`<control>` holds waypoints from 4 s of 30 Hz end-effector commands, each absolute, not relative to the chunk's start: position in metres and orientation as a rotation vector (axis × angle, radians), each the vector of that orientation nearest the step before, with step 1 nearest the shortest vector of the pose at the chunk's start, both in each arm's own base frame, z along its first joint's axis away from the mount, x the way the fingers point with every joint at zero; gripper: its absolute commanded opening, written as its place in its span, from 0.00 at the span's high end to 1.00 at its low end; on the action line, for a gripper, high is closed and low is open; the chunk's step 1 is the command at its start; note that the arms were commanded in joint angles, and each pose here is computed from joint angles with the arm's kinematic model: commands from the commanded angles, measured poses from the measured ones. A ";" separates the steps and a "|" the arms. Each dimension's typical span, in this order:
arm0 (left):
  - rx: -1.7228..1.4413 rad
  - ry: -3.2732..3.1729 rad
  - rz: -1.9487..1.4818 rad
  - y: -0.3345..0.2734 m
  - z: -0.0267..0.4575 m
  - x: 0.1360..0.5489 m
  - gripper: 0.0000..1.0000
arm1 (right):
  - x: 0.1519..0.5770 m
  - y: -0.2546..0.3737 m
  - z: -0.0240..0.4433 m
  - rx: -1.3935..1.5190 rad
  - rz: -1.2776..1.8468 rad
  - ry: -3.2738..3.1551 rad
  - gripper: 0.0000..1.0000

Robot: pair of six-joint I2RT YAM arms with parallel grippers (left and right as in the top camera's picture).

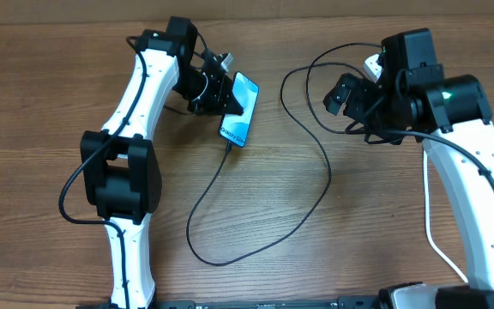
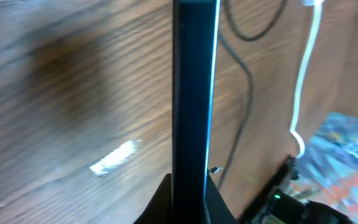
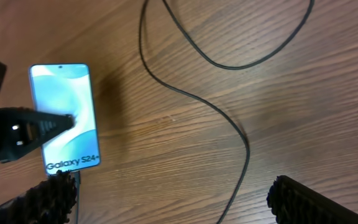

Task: Plug charger to phone and switch on socket
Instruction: 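Lower the plugged phone flat onto the table with the left gripper, then open the left gripper and lift it up away from the phone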

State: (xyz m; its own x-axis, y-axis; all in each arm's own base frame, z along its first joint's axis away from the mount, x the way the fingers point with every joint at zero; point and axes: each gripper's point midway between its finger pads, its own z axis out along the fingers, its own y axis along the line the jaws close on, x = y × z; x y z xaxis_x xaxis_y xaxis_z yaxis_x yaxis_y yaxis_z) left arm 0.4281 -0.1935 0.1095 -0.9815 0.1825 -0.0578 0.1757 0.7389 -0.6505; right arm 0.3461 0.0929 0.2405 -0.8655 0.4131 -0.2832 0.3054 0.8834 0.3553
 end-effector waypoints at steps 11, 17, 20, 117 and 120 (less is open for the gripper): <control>-0.311 -2.923 0.996 -0.189 0.072 0.434 0.96 | 0.358 0.088 0.223 0.637 0.383 2.714 0.00; -0.339 -2.925 0.992 -0.196 0.067 0.435 0.95 | 0.358 0.088 0.223 0.637 0.384 2.714 0.00; -0.357 -2.916 0.988 -0.202 0.064 0.433 0.96 | 0.358 0.088 0.223 0.637 0.383 2.714 0.00; 0.267 -3.563 0.009 -0.077 0.313 0.379 0.00 | 0.354 0.079 0.190 0.684 0.256 2.826 0.00; 0.262 -3.541 -0.004 -0.077 0.306 0.379 0.00 | 0.354 0.079 0.190 0.684 0.254 2.827 0.00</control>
State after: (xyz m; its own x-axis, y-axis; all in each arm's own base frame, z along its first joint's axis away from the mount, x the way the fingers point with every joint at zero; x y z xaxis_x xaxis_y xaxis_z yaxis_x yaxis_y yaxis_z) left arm 0.3760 -0.0829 0.3150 -0.9017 -0.1244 -0.4141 -0.1131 0.9922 -0.0518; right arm 0.3510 0.0812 0.1906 -0.8723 0.4584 -0.1700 0.4204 0.8808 0.2177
